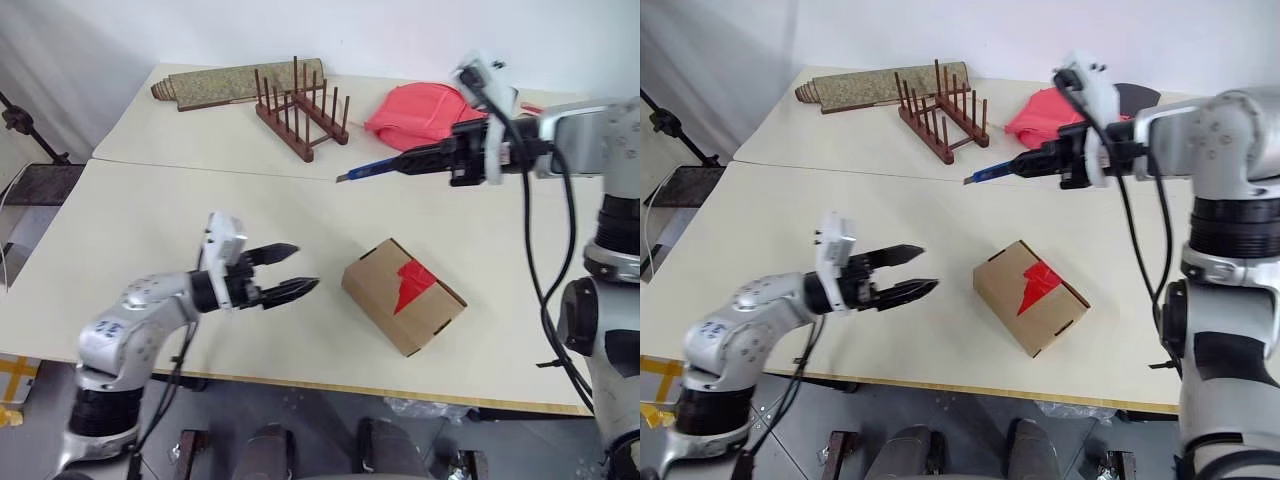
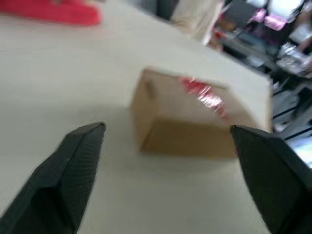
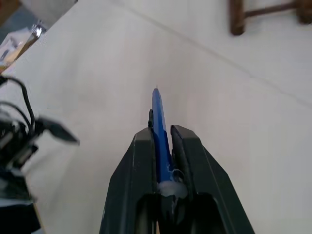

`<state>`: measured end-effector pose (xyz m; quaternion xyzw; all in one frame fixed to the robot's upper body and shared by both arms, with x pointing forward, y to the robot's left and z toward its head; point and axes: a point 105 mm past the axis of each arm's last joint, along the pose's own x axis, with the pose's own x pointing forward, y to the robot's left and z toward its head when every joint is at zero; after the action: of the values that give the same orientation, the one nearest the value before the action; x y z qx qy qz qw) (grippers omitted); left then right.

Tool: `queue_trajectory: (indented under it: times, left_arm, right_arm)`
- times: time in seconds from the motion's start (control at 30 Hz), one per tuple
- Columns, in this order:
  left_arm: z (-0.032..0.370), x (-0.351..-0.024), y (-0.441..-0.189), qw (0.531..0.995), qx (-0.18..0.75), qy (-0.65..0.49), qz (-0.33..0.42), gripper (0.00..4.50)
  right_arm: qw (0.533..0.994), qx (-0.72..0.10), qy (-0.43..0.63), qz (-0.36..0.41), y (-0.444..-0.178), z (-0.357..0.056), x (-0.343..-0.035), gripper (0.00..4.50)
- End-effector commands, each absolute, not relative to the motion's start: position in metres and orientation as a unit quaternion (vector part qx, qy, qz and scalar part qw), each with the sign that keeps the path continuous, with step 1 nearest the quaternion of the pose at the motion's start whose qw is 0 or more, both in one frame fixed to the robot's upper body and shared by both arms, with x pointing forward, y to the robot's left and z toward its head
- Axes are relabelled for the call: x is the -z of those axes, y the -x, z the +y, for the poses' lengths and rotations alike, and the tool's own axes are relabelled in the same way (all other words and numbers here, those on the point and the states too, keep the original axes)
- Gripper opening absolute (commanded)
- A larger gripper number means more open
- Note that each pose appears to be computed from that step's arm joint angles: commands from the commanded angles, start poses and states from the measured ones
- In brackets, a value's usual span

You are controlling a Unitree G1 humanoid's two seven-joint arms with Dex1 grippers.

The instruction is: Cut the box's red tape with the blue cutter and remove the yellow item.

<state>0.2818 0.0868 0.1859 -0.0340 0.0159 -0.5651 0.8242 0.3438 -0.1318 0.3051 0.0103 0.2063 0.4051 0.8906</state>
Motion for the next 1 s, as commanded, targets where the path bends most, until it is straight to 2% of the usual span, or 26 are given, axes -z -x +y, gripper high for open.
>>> queue_trajectory:
  times: [0.03, 0.2, 0.37, 0.53, 0.67, 0.87, 1.0]
  left_arm:
    - [0.055, -0.209, -0.291, 0.819, 0.572, 0.002, -0.038, 3.08]
    - [0.028, -0.2, -0.305, 0.802, 0.596, -0.038, 0.015, 1.6]
    - [0.025, -0.185, -0.309, 0.78, 0.614, -0.102, 0.068, 0.01]
    - [0.023, -0.184, -0.309, 0.761, 0.627, -0.143, 0.083, 0.0]
    - [0.016, -0.182, -0.308, 0.751, 0.634, -0.159, 0.099, 0.0]
    - [0.008, -0.182, -0.313, 0.746, 0.635, -0.17, 0.108, 0.0]
    - [0.009, -0.176, -0.317, 0.747, 0.628, -0.184, 0.12, 0.0]
  right_arm:
    - [0.909, -0.382, -0.003, 0.167, -0.329, -0.155, -0.318, 0.18]
    - [0.925, -0.352, 0.012, 0.143, -0.314, -0.175, -0.311, 0.18]
    - [0.934, -0.331, 0.026, 0.133, -0.3, -0.186, -0.304, 0.18]
    - [0.932, -0.336, 0.043, 0.131, -0.281, -0.187, -0.297, 0.18]
    - [0.927, -0.33, 0.077, 0.161, -0.267, -0.186, -0.281, 0.18]
    - [0.926, -0.306, 0.094, 0.199, -0.264, -0.188, -0.258, 0.18]
    - [0.926, -0.308, 0.09, 0.198, -0.266, -0.184, -0.255, 0.18]
